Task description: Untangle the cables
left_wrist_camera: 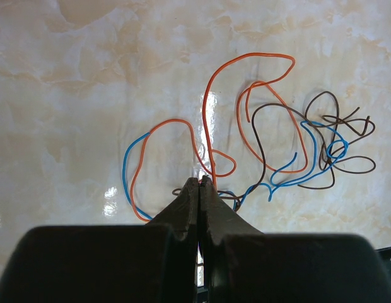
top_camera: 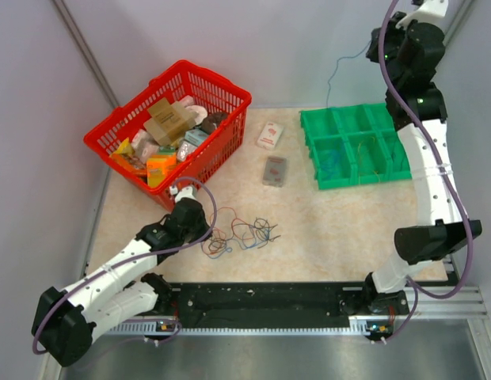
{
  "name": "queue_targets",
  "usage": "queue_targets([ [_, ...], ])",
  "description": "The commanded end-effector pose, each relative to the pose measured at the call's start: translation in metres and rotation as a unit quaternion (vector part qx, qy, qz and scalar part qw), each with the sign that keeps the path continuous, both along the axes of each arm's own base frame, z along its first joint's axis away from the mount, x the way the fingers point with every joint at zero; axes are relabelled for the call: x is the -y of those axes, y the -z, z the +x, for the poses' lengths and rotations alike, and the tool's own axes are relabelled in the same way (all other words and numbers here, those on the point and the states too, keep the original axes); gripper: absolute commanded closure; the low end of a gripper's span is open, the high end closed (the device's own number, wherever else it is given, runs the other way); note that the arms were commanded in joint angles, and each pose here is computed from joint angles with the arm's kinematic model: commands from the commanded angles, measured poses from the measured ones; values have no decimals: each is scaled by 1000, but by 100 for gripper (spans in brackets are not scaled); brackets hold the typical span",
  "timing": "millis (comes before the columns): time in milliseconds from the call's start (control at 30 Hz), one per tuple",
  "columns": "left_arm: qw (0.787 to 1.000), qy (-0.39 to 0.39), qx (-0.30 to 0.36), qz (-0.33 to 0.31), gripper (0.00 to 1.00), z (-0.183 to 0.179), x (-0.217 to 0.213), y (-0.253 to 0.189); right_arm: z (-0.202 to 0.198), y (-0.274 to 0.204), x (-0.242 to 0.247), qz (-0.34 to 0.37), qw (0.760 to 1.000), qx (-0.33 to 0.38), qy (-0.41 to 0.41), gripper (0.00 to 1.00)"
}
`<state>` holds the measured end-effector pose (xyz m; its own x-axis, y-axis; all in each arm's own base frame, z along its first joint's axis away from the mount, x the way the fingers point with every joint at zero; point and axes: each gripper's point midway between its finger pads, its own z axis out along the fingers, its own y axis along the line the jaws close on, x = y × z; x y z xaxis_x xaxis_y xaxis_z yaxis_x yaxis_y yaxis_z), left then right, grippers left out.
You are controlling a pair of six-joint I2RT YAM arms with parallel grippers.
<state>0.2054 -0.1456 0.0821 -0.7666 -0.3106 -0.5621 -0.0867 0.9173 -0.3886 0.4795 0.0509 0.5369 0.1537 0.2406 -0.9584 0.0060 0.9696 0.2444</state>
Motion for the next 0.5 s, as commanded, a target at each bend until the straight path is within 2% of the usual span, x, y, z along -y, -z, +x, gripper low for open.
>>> queue_targets([
  [0,999,-2,26,-19,100,7,4,-22,-22,-20,-6,36,998,31,-36,100],
  [267,999,-3,31,-28,100,4,4,-24,-42,45,24,-21,997,-56,38,100],
  [400,999,3,31,-32,100,4,6,-24,-60,72,58,-58,987,-89,124,100],
  [467,999,6,30,-32,100,5,8,-23,-66,75,66,-72,983,-95,140,100],
])
